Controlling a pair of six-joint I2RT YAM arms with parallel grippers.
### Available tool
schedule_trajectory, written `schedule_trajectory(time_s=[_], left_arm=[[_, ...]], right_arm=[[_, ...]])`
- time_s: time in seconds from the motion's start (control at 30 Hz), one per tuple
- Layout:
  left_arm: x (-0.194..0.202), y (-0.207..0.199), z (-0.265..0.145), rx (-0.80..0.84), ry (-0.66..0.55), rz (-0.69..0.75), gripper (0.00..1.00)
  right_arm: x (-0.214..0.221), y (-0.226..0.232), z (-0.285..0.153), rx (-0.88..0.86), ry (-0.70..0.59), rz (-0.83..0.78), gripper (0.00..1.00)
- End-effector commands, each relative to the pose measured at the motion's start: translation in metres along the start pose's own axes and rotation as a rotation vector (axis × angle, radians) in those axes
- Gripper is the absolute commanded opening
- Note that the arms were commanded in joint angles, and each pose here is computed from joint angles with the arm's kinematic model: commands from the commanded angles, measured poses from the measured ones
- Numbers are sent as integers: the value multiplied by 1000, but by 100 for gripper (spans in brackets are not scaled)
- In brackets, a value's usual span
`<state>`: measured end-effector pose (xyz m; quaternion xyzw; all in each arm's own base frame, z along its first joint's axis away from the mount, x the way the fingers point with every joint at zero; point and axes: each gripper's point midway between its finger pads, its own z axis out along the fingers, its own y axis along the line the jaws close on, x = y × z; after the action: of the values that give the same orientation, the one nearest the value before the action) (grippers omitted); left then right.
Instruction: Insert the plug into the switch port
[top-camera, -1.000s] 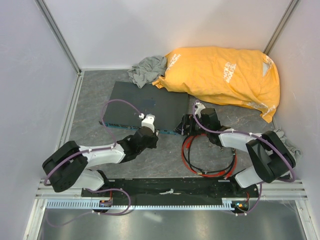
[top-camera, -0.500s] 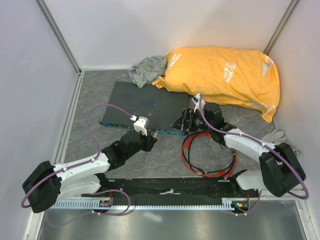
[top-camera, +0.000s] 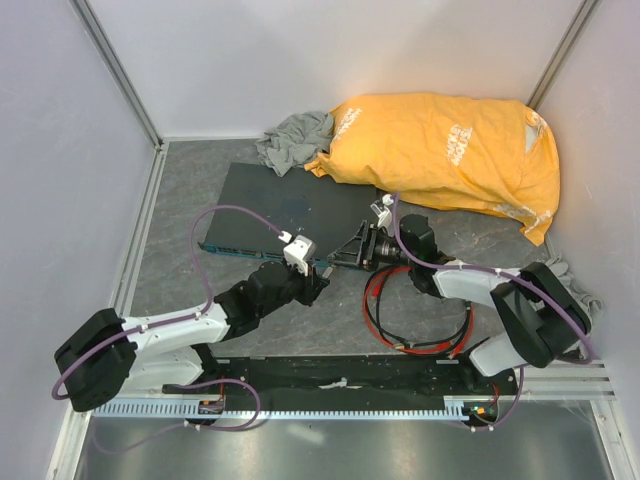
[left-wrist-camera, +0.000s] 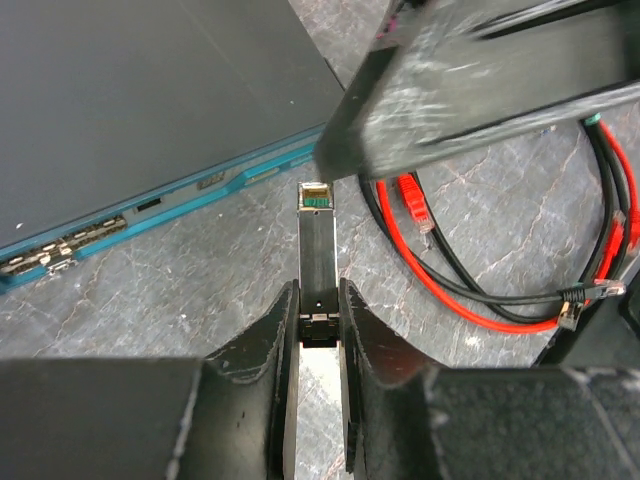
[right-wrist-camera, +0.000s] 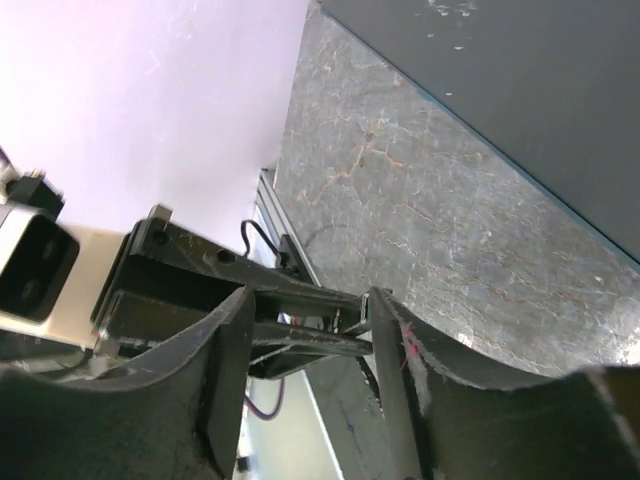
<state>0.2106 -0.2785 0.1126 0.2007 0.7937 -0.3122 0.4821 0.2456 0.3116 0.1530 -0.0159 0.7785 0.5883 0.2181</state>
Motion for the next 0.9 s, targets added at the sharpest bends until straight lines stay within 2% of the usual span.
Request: schedule_trajectory(time_s=[0.0, 0.17, 0.27, 0.5, 0.87], left_arm=[[-41, -16, 8, 42, -116, 59, 2], [-44, -14, 9, 32, -132, 66, 2], [-44, -12, 8, 23, -137, 65, 1], [-33, -2, 6, -19, -106, 66, 2], [-33, -6, 6, -1, -113, 53, 2]], right_arm=[[6, 5, 3, -72, 11, 43, 55], [10, -7, 4, -51, 11, 68, 45], [9, -13, 4, -27, -6, 70, 44], [-7, -11, -5, 20, -82, 7, 56], [-12, -28, -7, 73, -91, 14, 58]])
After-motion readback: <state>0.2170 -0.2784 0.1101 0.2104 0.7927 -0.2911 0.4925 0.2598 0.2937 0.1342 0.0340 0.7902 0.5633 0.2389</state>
